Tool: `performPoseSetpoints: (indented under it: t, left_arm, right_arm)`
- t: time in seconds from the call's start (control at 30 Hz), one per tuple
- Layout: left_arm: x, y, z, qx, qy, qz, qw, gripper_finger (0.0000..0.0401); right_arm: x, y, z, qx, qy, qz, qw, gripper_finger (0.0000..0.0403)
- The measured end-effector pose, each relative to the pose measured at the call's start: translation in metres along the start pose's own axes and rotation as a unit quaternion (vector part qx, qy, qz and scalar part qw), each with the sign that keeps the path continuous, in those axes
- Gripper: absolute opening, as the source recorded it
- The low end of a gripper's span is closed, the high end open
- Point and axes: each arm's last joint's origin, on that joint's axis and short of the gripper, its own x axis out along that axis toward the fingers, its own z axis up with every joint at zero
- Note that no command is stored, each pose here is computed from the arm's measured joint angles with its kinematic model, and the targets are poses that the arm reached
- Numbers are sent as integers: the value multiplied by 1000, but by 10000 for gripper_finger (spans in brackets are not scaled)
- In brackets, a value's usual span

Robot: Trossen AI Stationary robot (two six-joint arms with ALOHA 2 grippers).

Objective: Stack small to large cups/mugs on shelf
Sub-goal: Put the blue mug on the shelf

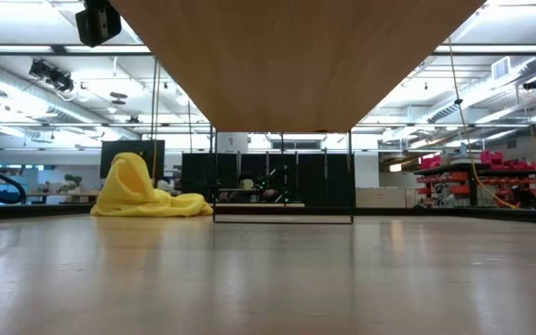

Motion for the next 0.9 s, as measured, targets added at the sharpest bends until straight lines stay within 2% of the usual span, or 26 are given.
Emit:
performPoseSetpoints:
  t: [0.17,0.47,0.7,0.9]
  left_arm:
    - [0,0,0,0,0,0,1000,25]
    - [0,0,0,0,0,0,1000,19]
    - [0,0,0,0,0,0,1000,21]
    - [0,0,0,0,0,0,1000,27]
  right_arm:
    - [13,-8,1,-6,-25,-27,999,11]
    - [21,36,58,40,-113,22,993,13]
    - [19,57,89,-22,-91,0,996,14]
    - [14,62,102,-18,-71,-18,997,6]
